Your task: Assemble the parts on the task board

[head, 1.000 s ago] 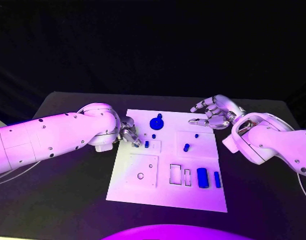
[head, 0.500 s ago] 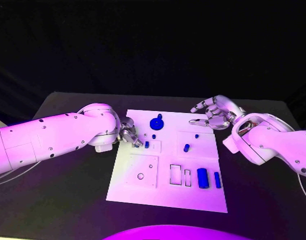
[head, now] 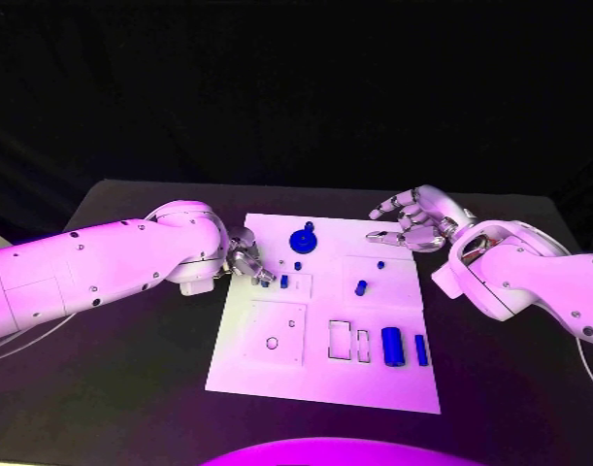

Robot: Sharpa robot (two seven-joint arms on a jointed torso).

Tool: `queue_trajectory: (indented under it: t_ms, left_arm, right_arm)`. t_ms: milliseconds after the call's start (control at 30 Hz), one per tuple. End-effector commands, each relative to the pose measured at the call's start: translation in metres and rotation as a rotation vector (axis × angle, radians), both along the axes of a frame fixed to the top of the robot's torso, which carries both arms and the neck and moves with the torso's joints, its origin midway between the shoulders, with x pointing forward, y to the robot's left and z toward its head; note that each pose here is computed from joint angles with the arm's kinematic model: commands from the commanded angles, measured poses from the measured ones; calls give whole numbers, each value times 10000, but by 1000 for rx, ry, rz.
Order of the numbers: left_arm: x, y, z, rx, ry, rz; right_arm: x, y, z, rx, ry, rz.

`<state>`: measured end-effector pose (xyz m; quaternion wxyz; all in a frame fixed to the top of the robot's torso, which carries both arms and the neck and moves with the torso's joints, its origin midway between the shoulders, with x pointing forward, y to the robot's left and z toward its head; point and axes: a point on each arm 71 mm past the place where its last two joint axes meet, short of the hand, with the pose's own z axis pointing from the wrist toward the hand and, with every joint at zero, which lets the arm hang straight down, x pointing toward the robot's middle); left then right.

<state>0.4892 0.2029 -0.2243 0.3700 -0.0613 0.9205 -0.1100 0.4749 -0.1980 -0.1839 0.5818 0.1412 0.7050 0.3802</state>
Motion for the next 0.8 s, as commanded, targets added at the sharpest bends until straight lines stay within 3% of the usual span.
queue_trajectory:
  t_ms: [33,333,600,800]
  left_arm:
    - [0,-6,6,-14,-5,9]
    - [5,22,28,-55,-18,39]
    - [35,87,122,-223,-43,128]
    - [74,108,245,-364,-144,142]
  right_arm:
    - [-6,10,2,-4,-11,15]
    - [-9,4,-6,-4,-10,14]
    - [-6,-11,-8,-2,-14,8]
    - [-5,-20,-5,2,-18,5]
